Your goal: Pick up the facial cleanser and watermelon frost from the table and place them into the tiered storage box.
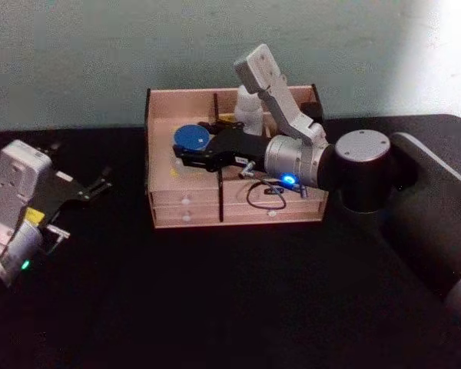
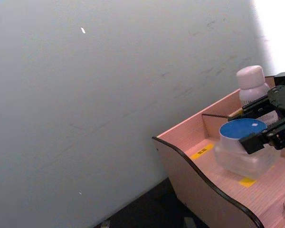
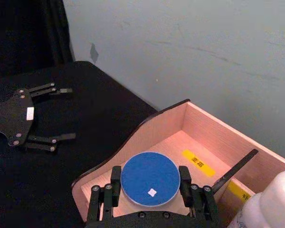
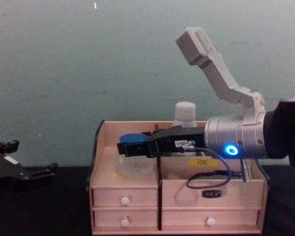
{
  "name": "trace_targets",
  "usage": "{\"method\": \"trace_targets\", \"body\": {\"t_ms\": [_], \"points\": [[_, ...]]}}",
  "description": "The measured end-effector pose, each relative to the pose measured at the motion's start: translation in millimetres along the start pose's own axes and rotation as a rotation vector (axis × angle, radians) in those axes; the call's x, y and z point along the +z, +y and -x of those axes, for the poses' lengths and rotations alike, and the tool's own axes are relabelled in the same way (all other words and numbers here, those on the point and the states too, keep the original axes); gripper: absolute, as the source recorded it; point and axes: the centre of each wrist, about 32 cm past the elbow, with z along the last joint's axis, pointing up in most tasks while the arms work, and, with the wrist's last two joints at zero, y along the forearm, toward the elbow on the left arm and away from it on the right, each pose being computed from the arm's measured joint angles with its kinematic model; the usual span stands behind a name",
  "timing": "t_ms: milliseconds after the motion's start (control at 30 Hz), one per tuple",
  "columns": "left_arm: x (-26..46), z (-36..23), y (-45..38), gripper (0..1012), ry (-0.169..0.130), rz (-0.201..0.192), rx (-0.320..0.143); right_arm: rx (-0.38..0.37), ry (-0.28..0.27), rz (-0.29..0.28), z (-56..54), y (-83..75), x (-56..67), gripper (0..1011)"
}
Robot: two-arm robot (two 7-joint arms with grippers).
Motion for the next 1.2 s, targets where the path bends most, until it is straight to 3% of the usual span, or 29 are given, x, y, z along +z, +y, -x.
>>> {"method": "trace_targets", "body": {"t_ms": [367, 767, 1000, 1200], "points": [[0.0, 0.0, 0.0, 1001, 0.0, 0.0, 0.0, -0.001, 0.002, -0.001, -0.2, -0.1, 0.0, 1002], [0.0, 0.0, 0.0, 1001, 0.0, 0.0, 0.0, -0.001, 0.002, -0.003, -0.4, -0.4, 0.4, 1002], [0.0, 0.0, 0.0, 1001, 0.0, 0.0, 0.0, -0.006, -0.004, -0.05, 1.2, -9.8, 8.7, 1002], [0.0, 0.0, 0.0, 1001, 0.0, 0.0, 0.0, -0.031, -0.024, -0.123, 3.0, -27.2, 20.6, 1002]]}}
